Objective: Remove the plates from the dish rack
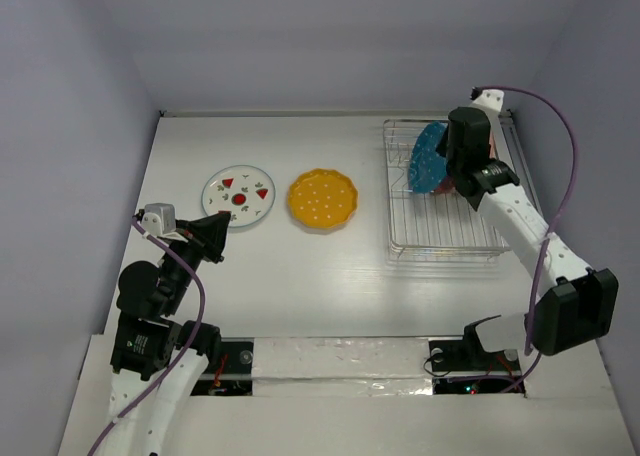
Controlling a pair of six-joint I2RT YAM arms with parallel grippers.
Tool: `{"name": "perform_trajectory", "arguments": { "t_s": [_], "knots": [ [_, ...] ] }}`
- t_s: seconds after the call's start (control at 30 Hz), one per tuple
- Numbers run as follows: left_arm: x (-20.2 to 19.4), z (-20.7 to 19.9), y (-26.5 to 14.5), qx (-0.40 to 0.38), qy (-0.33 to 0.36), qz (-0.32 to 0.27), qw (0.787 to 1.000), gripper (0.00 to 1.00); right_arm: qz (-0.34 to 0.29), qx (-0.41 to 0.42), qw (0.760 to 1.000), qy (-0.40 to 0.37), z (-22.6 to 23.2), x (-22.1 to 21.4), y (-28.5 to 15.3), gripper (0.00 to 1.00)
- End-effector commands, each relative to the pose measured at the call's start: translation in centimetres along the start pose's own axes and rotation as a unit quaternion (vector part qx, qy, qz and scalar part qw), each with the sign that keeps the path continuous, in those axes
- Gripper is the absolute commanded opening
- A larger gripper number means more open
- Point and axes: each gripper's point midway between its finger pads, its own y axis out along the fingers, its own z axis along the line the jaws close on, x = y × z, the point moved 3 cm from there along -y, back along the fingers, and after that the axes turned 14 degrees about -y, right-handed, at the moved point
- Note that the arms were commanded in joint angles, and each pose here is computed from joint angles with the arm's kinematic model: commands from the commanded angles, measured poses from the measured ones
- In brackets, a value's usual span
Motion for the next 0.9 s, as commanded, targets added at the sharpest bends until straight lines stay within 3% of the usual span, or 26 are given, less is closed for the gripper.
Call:
{"name": "perform_trajectory", "arguments": {
  "t_s": [0.0,0.03,0.1,0.2,0.33,0.5,0.6,0.63,0.87],
  "knots": [
    [0.5,-0.2,0.2,-0.006,0.002,-0.013,1.0,0.0,0.067,-0.02,0.996,-0.056,-1.3,-3.5,1.2,0.26],
    [0.4,-0.1,0.2,-0.004,0.002,-0.012,1.0,0.0,0.073,-0.021,0.995,-0.059,-1.3,-3.9,1.5,0.53],
    [0.5,-0.2,0.1,-0.005,0.002,-0.013,1.0,0.09,0.084,-0.022,0.994,-0.062,-1.1,-4.6,2.5,0.67],
    [0.4,-0.2,0.2,-0.007,0.002,-0.012,1.0,0.17,0.091,-0.051,0.993,-0.061,-2.1,-5.5,4.7,0.65],
    [0.3,-0.3,0.2,-0.01,0.003,-0.01,1.0,0.2,0.1,-0.055,0.992,-0.059,-2.2,-6.1,7.1,0.63],
    [0.4,-0.3,0.2,-0.011,0.003,-0.01,1.0,0.21,0.114,-0.066,0.989,-0.072,-1.7,-6.7,9.1,0.56],
    [0.4,-0.4,0.2,-0.012,0.003,-0.011,1.0,0.21,0.112,-0.067,0.989,-0.076,-1.6,-6.4,9.6,0.38],
    [0.4,-0.3,0.1,-0.011,0.004,-0.01,1.0,0.21,0.11,-0.069,0.989,-0.077,-1.7,-6.2,9.5,0.28],
    [0.4,-0.4,0.1,-0.013,0.004,-0.01,1.0,0.22,0.062,-0.077,0.992,-0.076,-3.1,-2.2,6.8,0.03]
  ]
}}
